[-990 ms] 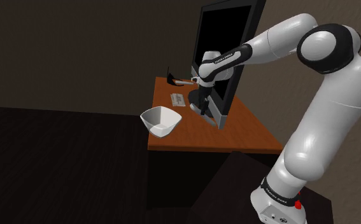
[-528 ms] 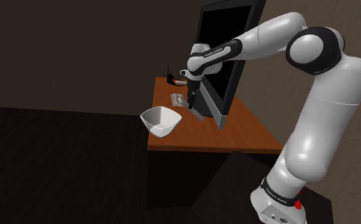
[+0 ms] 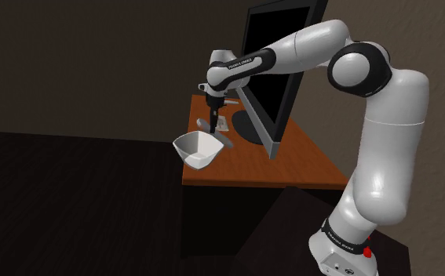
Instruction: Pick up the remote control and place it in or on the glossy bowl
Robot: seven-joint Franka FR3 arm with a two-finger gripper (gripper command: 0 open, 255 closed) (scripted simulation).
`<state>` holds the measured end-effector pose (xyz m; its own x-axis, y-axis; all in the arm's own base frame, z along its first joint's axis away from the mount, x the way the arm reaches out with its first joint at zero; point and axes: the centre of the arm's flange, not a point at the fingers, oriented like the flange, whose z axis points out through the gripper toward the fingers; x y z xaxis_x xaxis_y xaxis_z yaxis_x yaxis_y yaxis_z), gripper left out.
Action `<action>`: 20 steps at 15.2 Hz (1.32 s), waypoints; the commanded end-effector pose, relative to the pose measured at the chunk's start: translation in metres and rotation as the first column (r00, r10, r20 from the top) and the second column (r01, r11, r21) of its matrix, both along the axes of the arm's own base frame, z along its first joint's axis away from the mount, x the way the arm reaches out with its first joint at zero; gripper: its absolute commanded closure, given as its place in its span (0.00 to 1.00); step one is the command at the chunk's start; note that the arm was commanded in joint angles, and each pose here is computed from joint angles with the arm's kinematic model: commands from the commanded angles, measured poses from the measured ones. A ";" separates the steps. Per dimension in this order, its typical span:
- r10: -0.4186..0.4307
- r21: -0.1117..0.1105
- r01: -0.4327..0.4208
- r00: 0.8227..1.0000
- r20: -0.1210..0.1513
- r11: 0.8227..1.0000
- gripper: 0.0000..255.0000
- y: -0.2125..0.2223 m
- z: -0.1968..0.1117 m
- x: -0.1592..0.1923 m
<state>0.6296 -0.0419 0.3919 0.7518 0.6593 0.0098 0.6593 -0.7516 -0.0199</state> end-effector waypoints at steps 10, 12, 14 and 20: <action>-0.001 0.000 0.001 1.000 0.001 1.000 1.00 0.040 -0.038 0.038; -0.001 0.000 0.001 1.000 0.001 1.000 1.00 0.040 -0.048 0.038; -0.001 0.000 0.001 1.000 0.001 1.000 1.00 0.040 -0.059 0.038; -0.001 0.000 0.001 1.000 0.001 1.000 1.00 0.040 -0.076 0.038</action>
<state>0.6674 -0.0008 0.3180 0.7519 0.6592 0.0128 0.6593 -0.7517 -0.0182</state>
